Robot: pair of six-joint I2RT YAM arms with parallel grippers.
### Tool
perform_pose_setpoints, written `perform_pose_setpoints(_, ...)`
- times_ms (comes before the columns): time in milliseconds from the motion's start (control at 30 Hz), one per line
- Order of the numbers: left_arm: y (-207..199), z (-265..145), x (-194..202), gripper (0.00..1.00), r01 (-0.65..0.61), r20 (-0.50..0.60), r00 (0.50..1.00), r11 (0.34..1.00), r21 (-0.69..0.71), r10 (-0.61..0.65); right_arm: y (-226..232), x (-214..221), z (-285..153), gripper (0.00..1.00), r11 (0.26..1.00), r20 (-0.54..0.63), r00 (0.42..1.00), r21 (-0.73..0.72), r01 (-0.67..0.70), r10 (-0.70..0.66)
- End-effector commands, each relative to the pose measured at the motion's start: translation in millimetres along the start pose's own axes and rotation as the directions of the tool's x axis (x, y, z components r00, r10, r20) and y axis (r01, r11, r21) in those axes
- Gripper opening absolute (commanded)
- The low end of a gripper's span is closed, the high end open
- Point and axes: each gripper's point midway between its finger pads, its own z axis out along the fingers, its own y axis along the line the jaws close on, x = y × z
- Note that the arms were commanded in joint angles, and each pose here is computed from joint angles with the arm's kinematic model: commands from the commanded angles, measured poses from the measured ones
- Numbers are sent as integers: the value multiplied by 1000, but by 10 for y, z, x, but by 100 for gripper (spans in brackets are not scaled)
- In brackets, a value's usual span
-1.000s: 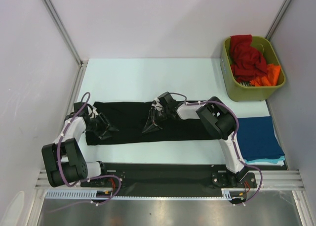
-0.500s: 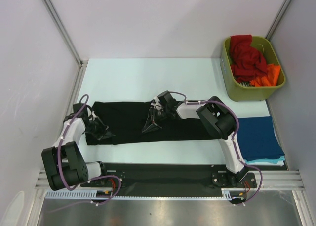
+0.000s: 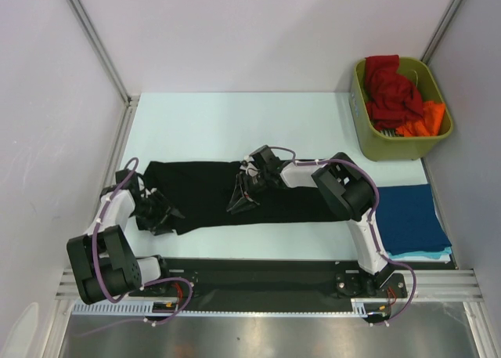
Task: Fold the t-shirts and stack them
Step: Fold the tshirt
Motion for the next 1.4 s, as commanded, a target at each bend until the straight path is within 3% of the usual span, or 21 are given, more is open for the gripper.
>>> perform_pose_setpoints(0,36,-21,16,63,13,11,1000,1000,-11,-13,5,16,30,33,999,-12,999,11,33,-32)
perform_pose_setpoints(167,178,-48,66,64,28,28,999,997,-74,-26,-38,11,70,35,998,-15,999,38,50,-50)
perform_pose_setpoints(233,179,-97,13,67,36,83,996,997,-74,-30,-80,-2,76,37,997,-12,998,54,60,-60)
perform_pose_setpoints(300,94,-98,-32,60,32,120,992,999,-21,-29,-96,-7,88,38,997,-15,998,56,57,-56)
perform_pose_setpoints(733,13,90,-31,52,49,87,995,999,15,-50,-66,-16,197,38,996,-18,997,56,73,-72)
perform_pose_setpoints(900,55,118,-43,51,65,89,994,998,-13,-64,-102,-50,203,45,994,-8,997,81,78,-78)
perform_pose_setpoints(1133,44,149,-33,37,54,80,995,998,-18,-52,-91,-86,236,45,992,-4,996,89,85,-85)
perform_pose_setpoints(1367,55,144,-19,26,52,84,995,998,-28,-50,-22,-134,261,36,993,0,996,80,92,-92)
